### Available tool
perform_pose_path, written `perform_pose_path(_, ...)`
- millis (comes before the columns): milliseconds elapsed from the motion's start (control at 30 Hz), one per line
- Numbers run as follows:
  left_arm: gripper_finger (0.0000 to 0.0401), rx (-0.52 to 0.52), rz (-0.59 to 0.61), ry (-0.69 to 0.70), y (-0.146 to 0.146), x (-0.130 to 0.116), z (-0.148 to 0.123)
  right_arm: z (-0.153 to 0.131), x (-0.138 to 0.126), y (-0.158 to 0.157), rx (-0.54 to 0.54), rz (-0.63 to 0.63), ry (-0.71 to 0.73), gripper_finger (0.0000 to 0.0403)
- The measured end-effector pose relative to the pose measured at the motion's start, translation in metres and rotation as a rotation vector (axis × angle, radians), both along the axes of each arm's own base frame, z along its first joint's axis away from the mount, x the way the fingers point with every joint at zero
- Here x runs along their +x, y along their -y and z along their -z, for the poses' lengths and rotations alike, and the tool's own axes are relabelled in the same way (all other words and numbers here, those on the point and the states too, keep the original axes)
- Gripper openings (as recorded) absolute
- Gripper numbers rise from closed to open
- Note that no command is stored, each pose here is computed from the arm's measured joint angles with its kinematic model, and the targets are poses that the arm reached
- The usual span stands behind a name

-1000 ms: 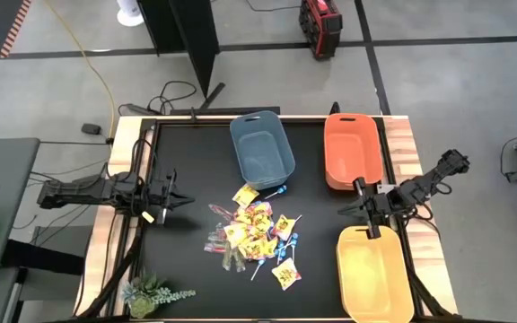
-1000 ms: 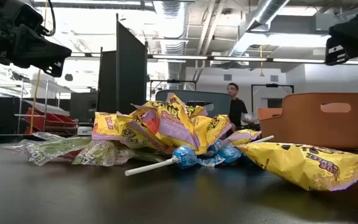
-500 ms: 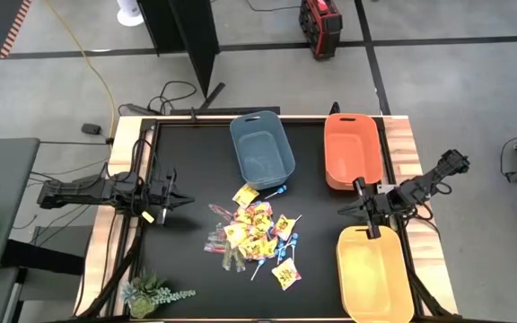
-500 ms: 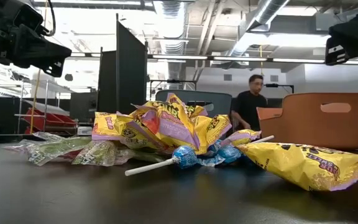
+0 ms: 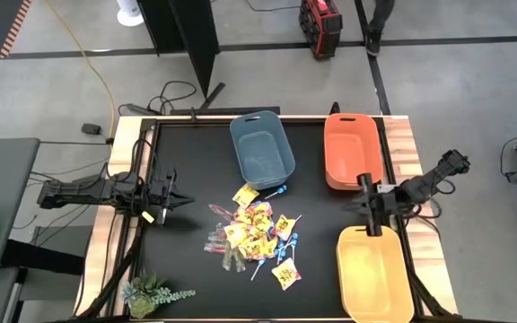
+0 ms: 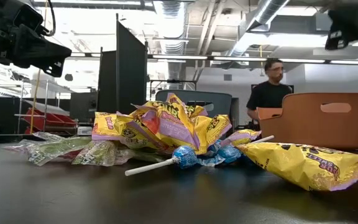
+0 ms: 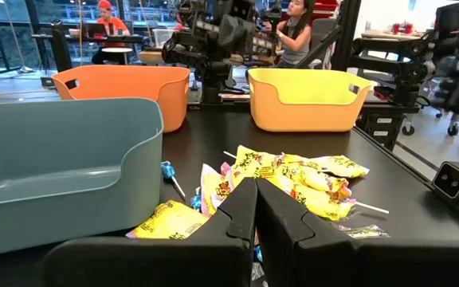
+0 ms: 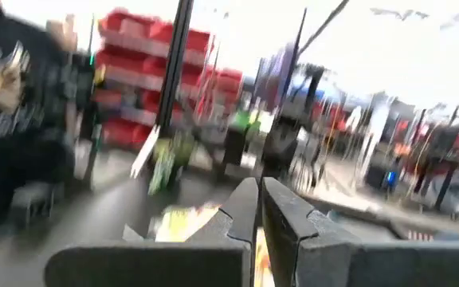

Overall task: Sort candy
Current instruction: Put the yellow candy into the yellow bin

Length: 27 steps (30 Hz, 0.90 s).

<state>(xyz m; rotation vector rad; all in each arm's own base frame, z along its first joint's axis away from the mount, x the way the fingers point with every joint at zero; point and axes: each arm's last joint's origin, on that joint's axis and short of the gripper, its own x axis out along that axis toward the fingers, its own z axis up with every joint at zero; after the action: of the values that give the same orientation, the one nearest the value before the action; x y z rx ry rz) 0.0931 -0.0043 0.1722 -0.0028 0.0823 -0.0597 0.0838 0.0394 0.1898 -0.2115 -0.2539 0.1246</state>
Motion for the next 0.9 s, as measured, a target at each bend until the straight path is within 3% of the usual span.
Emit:
perform_pose_path(33,0.0006,0.000,0.000,0.000,0.000,0.000,0.000,-0.006,-0.001,0.001,-0.027,0.020,0.061,0.0040)
perform_pose_path(100,0.0006,0.000,0.000,0.000,0.000,0.000,0.000,-0.021,-0.007,0.005,0.030,0.039,0.222,0.0040)
perform_pose_path(167,0.0006,0.000,0.000,0.000,0.000,0.000,0.000,-0.037,-0.016,0.011,0.195,0.022,0.384,0.0040)
perform_pose_path(233,0.0006,0.000,0.000,0.002,0.000,0.000,0.000,-0.046,-0.020,0.016,0.314,0.001,0.445,0.0040)
perform_pose_path(500,0.0006,-0.001,0.002,0.093,0.000,0.001,-0.008,-0.082,0.001,0.019,0.409,0.063,0.210,0.0040)
perform_pose_path(633,0.0006,-0.002,0.001,0.082,0.000,0.001,-0.007,-0.097,0.026,0.017,0.390,0.139,0.095,0.0040)
perform_pose_path(800,0.0006,-0.044,0.000,0.084,0.000,0.001,-0.007,-0.104,0.058,0.020,0.283,0.258,0.036,0.0040)
perform_pose_path(900,0.0006,-0.082,0.000,0.087,0.000,0.001,-0.008,-0.104,0.075,0.026,0.353,0.298,0.010,0.0040)
